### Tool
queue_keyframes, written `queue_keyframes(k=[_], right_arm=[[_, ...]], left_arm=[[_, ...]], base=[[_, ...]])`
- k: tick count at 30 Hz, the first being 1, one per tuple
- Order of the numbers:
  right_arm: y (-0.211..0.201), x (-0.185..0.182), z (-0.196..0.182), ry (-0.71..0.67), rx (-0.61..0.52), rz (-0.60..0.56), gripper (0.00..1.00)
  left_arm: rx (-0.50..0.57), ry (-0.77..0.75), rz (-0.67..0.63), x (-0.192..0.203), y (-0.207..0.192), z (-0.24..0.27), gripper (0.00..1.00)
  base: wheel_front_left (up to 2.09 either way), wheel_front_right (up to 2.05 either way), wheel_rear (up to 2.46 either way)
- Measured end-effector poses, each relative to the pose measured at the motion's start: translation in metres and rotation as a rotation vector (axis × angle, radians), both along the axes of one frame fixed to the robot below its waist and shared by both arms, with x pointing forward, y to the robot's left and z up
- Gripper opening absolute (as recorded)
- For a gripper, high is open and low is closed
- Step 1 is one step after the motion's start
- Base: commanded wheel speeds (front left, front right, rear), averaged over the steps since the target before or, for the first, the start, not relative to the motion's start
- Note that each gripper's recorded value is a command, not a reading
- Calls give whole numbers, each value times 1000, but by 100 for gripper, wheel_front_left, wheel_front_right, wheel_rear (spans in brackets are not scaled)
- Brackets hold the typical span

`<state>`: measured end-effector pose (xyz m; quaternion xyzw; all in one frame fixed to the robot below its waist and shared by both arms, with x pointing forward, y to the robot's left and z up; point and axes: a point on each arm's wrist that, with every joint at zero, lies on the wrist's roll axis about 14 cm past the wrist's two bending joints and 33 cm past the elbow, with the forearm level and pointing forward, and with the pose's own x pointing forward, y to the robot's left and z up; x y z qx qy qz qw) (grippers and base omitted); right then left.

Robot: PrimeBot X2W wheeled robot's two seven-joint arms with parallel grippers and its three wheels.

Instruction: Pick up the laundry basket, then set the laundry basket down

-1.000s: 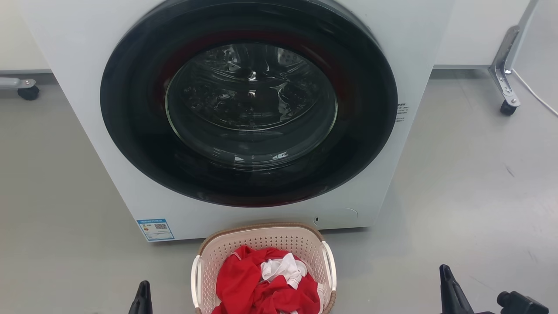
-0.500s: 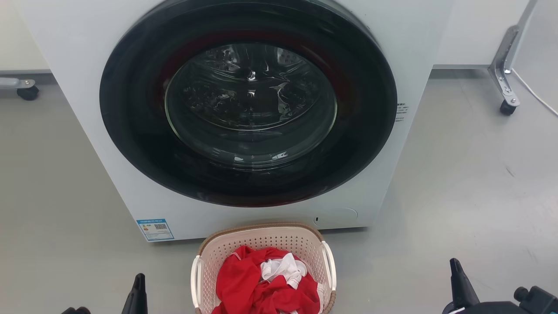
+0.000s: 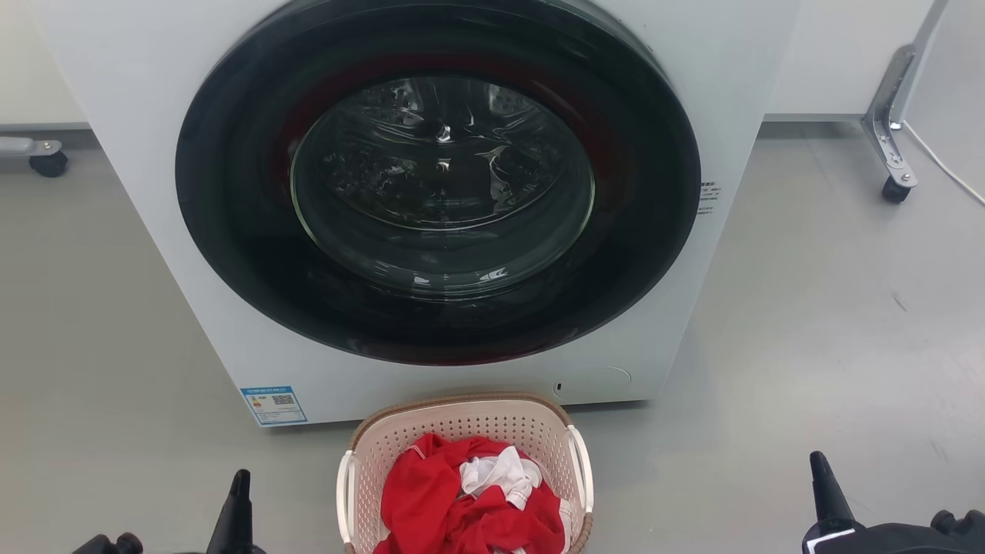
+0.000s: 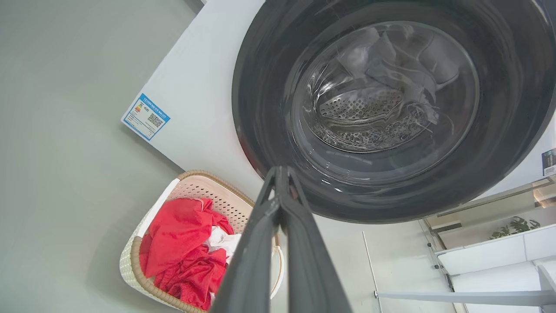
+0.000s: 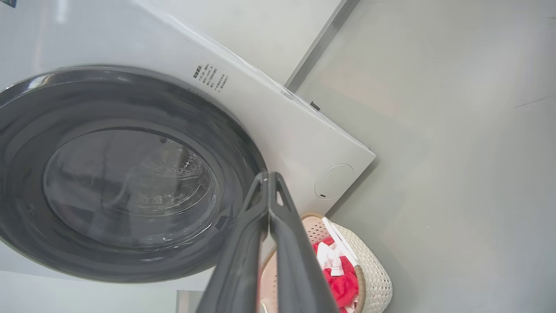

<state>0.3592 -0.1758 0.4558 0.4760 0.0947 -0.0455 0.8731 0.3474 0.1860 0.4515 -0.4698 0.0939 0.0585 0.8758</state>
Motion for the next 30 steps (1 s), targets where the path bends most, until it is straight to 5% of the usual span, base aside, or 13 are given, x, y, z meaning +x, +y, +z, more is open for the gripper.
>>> queue_keyframes(k=[30], right_arm=[[-23, 15, 15, -74, 441, -95, 0]], left_arm=[[-445, -72, 46, 22, 4, 15, 0]], base=[[0, 0, 0]])
